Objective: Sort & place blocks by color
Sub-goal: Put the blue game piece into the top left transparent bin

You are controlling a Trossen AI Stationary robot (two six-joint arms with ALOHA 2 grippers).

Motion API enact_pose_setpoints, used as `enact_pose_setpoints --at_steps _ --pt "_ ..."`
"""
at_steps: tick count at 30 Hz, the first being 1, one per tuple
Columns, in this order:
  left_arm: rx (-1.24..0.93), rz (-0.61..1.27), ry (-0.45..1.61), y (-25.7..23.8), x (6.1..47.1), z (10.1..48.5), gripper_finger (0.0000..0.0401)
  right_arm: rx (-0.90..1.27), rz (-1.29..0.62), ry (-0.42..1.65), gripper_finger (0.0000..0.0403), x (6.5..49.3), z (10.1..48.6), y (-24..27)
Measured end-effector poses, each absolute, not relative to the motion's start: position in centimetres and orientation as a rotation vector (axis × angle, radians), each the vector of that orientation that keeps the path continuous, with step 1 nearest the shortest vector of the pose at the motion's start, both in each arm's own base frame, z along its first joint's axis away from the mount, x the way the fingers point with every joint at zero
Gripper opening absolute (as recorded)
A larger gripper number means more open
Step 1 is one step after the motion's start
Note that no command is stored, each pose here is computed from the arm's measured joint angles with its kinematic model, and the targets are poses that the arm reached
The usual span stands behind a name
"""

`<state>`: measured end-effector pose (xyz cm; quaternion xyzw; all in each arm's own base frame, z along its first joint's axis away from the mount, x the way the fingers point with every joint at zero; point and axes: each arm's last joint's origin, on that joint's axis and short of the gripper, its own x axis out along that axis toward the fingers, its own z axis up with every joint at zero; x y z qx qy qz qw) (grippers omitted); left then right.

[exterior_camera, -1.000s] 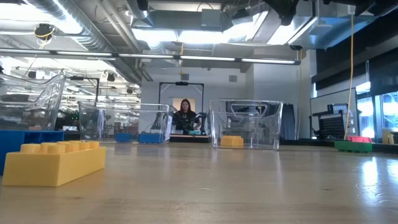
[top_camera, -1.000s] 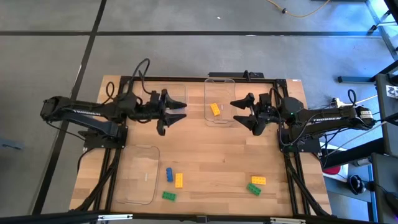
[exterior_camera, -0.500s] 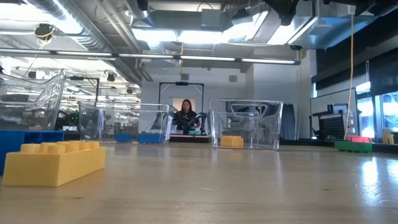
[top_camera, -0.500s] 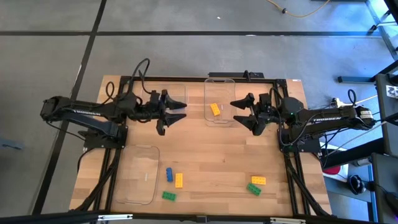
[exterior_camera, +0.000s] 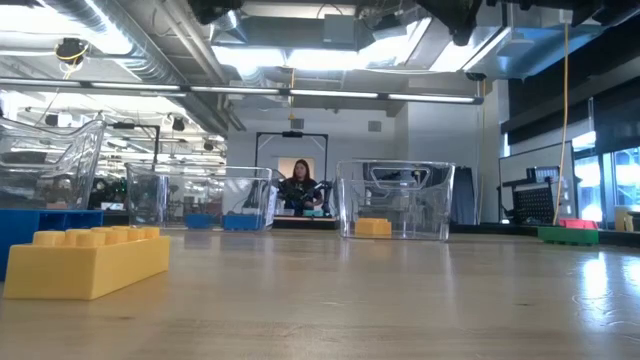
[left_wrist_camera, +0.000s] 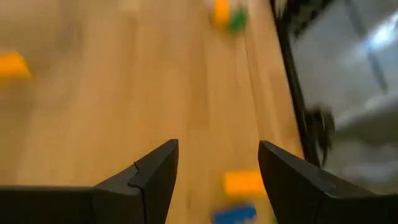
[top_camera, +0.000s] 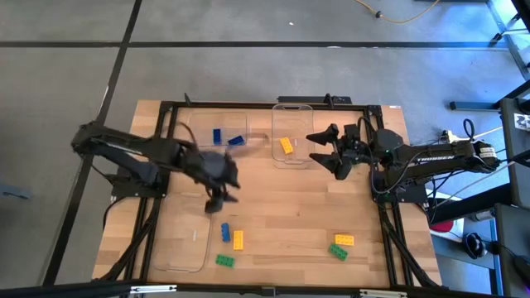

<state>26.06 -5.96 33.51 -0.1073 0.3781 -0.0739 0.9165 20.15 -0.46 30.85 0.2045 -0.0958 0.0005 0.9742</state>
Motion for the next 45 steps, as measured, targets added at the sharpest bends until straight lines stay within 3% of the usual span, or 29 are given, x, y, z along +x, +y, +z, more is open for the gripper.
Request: enact_pose_setpoints --at_steps 6,13,23,28,36,45 --pt "-0.391 0.057 1.048 -10.1 29.1 32.2 0.0213 0.412 -0.002 -0.176 0.0378 20.2 30.7 -0.5" --pt "-0.72 0.342 1.136 -13.9 33.7 30.3 0.0213 0.411 -0.02 -0.088 0.0378 20.3 29.8 -0.5" --pt "-0.934 0.78 1.254 -18.9 35.1 23.2 0.0213 0.412 -0.037 -0.007 0.0378 20.3 29.0 -0.5" --pt "-0.935 0.789 1.368 -19.7 35.4 21.1 0.0213 0.409 -0.037 -0.007 0.0378 20.3 29.0 -0.5" --pt "-0.938 0.925 1.232 -19.2 35.6 20.7 0.0213 0.409 -0.037 -0.008 0.0378 20.3 29.0 -0.5" --pt "-0.951 1.043 1.249 -19.8 34.2 20.1 0.0213 0.409 -0.039 -0.008 0.0378 20.3 29.0 -0.5"
